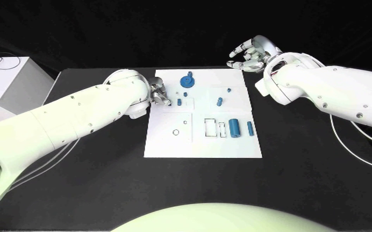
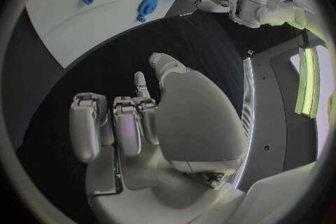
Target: Assemble the parts on the task board
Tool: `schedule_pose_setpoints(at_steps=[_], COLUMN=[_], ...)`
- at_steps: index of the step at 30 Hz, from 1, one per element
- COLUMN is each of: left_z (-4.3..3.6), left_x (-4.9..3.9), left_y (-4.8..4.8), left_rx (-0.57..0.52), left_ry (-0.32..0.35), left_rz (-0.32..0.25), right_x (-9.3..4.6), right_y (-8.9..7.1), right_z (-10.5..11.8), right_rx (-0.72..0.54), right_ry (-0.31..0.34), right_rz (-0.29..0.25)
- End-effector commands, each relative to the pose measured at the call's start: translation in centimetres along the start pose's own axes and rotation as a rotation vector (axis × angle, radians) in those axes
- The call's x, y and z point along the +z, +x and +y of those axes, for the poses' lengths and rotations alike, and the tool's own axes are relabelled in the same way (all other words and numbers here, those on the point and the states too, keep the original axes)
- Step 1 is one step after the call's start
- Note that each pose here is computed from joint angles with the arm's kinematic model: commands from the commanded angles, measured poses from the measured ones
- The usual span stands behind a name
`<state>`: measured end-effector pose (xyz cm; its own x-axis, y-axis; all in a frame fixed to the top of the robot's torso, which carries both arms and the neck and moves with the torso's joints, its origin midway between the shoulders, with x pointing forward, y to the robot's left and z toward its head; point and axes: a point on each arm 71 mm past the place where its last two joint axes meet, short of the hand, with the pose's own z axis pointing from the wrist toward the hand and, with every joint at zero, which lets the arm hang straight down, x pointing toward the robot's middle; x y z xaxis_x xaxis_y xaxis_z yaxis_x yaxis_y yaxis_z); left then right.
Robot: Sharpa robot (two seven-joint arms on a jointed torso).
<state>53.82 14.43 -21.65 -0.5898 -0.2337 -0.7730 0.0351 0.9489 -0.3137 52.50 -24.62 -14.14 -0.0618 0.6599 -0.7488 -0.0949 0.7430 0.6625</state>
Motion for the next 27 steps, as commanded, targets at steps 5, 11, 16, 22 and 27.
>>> schedule_pose_setpoints(at_steps=[5, 11, 16, 22, 27], left_z=[0.09, 0.12, 0.08, 0.01, -0.04], left_x=[-0.05, -0.04, 0.03, 0.17, 0.37], left_y=[0.3, 0.28, 0.28, 0.32, 0.59], left_rx=[0.021, 0.02, 0.017, 0.011, 0.007], left_ry=[-0.004, -0.005, -0.006, -0.007, -0.009], left_rz=[0.021, 0.019, 0.018, 0.021, 0.029], right_x=[-0.01, -0.01, -0.01, -0.03, -0.04], right_y=[0.09, 0.09, 0.1, 0.11, 0.12], right_z=[0.09, 0.1, 0.12, 0.14, 0.16], right_rx=[-0.011, -0.011, -0.011, -0.011, -0.011], right_ry=[-0.012, -0.013, -0.014, -0.015, -0.016], right_rz=[0.01, 0.01, 0.01, 0.011, 0.011])
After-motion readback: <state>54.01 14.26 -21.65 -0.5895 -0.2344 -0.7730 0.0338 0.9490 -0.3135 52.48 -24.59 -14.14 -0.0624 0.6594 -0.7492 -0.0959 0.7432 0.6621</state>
